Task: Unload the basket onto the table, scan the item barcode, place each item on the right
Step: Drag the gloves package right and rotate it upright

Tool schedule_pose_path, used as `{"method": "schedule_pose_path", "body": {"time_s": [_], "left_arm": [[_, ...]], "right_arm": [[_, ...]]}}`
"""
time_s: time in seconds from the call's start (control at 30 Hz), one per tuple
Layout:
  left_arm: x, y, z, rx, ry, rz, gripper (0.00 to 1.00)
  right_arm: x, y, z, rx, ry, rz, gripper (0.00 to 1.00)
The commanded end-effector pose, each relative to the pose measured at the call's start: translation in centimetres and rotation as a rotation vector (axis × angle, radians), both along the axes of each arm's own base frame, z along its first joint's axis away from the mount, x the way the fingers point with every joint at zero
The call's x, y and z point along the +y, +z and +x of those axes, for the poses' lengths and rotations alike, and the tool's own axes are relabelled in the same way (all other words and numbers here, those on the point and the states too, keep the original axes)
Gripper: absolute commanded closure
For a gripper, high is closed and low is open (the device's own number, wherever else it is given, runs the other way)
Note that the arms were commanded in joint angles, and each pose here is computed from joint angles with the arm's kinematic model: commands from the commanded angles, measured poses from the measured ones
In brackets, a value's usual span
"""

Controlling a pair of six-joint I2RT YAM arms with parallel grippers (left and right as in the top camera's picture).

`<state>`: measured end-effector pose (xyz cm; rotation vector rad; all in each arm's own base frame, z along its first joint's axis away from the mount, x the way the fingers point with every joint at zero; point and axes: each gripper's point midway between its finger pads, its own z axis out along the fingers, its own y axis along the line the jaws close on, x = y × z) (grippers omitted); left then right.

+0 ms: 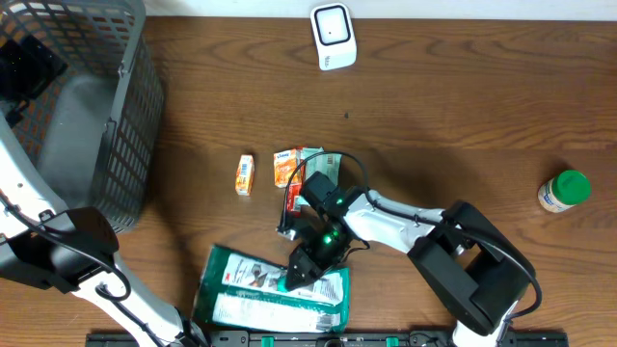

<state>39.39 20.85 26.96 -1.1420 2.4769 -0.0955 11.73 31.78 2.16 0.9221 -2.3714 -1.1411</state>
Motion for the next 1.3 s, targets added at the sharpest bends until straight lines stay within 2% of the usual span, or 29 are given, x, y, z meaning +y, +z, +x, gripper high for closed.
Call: {"method": "schedule_pose_path", "body": {"time_s": [0.0, 0.17, 0.37, 0.53, 0.57, 0.63, 0.77, 0.83, 0.93, 1.1, 1.27], "left_arm": [[-0.4, 1.5, -0.2, -0.038, -0.004, 0.009, 0.02], [-0.4, 1.5, -0.2, -0.037, -0.004, 0.009, 0.02], [-0.4, 1.5, -0.2, -0.037, -0.004, 0.008, 0.02], [-0.4, 1.5, -0.2, -0.037, -0.004, 0.008, 0.02], [-0.4, 1.5, -0.2, -0.037, -0.004, 0.009, 0.02], [-0.4, 1.5, -0.2, -0.038, -0.004, 0.009, 0.02], [-0.4, 1.5, -0.2, -0.037, -0.004, 0.008, 0.02], [-0.4, 1.5, -0.2, -0.037, -0.004, 0.008, 0.02], [-0.4, 1.5, -0.2, -0.038, -0.004, 0.009, 0.02], [-0.4, 1.5, -0.2, -0.037, -0.004, 0.009, 0.02], [-0.4, 1.5, -0.2, -0.037, -0.004, 0.009, 0.02]], "right_arm": [[-0.1, 0.4, -1.6, 0.066, 0.033, 0.028, 0.73], [-0.3, 1.1, -2.4, 0.092, 0.07, 0.069, 0.64], [-0.5, 1.1, -2.6, 0.085, 0.087, 0.077, 0.66], [-0.5, 1.1, -2.6, 0.075, 0.096, 0.086, 0.76], [-0.5, 1.1, -2.6, 0.072, 0.1, 0.091, 0.82], [-0.5, 1.1, -2.6, 0.065, 0.106, 0.097, 0.99], [-0.4, 1.5, -2.0, 0.064, 0.09, 0.112, 0.99], [0.4, 3.8, -1.0, 0.068, 0.082, 0.242, 0.99], [0.6, 6.2, 1.2, 0.047, 0.034, 0.324, 0.99], [-1.1, 9.4, 5.9, -0.05, -0.093, 0.385, 0.99], [-5.5, 12.6, 11.2, -0.144, -0.296, 0.407, 0.99]]}}
